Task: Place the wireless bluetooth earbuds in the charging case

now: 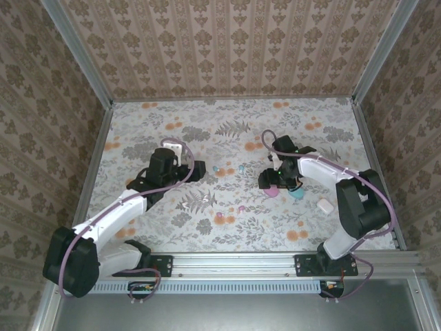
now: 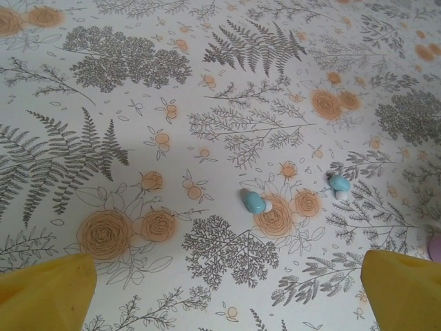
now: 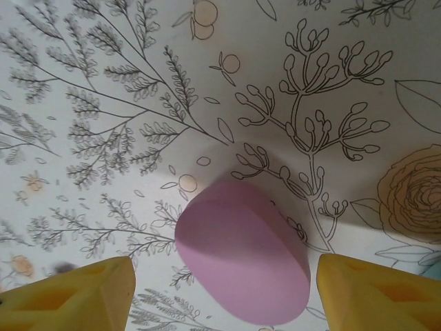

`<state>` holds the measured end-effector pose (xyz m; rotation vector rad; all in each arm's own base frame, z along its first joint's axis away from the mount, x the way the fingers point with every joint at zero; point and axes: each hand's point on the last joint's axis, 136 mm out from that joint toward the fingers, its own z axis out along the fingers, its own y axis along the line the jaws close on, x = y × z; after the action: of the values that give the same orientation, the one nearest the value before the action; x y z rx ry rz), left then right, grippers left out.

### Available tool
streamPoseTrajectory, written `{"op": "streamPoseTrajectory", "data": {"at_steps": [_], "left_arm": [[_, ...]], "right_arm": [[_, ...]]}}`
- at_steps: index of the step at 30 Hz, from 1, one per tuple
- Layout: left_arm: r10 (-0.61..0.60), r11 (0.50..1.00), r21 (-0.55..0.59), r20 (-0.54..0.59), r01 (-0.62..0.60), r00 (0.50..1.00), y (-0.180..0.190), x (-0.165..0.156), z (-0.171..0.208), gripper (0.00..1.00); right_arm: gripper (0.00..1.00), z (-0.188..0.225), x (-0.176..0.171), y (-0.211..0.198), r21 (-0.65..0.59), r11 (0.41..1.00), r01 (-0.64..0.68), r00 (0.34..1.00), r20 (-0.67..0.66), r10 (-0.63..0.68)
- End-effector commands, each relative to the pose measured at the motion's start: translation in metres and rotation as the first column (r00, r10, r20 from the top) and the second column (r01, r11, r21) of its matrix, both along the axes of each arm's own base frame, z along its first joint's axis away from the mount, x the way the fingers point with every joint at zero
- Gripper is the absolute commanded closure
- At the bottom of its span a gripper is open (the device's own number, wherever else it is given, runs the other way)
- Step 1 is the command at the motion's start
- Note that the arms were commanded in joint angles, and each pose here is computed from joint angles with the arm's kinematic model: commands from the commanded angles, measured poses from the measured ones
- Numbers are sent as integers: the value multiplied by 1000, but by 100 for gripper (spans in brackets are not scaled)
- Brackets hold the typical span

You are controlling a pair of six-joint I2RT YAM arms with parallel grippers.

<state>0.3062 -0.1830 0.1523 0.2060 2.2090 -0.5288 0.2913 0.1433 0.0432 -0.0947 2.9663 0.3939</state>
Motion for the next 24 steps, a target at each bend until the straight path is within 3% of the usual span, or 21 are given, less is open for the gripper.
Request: {"op": "streamPoseTrajectory", "data": {"at_steps": [1, 9, 17, 24], "left_arm": [[-7, 1000, 15, 18, 7, 1000, -3, 4, 10, 0], [-22, 1000, 18, -4, 22, 1000, -8, 8, 6, 0], [-13, 1000, 12, -9, 14, 1000, -9, 11, 7, 0], [-15, 1000, 18, -14, 15, 1000, -10, 11, 6, 0]], "right_arm": [[29, -1, 4, -6, -79, 996, -44, 999, 23, 46], [32, -4, -2, 10, -85, 986, -141, 989, 27, 144], [39, -9, -7, 5, -218, 957, -192, 980, 14, 200], [45, -15, -10, 8, -250, 937, -245, 969, -23, 247]]}}
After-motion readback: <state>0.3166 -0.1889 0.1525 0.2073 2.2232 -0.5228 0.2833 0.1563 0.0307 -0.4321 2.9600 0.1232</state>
